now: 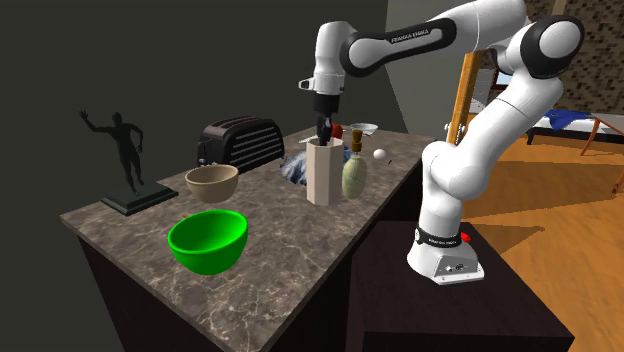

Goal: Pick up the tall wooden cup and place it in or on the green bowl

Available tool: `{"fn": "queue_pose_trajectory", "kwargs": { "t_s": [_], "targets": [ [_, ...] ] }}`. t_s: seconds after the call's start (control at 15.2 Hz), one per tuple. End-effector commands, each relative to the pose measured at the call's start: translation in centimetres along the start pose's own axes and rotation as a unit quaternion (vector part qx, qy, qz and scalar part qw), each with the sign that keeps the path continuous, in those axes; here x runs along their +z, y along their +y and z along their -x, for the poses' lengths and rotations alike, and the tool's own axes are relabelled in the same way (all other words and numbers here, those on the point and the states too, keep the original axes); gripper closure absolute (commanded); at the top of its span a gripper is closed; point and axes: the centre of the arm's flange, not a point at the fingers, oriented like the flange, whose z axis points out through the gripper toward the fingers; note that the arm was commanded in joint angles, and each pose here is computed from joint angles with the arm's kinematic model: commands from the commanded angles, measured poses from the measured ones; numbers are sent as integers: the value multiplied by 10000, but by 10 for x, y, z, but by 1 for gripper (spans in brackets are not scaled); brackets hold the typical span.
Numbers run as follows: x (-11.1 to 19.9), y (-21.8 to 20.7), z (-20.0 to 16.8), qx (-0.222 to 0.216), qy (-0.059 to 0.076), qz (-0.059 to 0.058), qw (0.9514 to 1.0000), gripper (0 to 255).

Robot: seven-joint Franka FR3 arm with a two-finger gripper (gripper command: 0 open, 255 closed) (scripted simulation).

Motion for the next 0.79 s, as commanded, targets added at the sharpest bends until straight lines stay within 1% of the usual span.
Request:
{"fn": "queue_pose_trajectory", "kwargs": {
  "t_s": [0.0, 0.73],
  "targets": [
    [-11, -1, -2, 1, 1, 0, 10000, 255],
    [-69, -1, -7, 1, 1, 0, 10000, 255]
  ]
}}
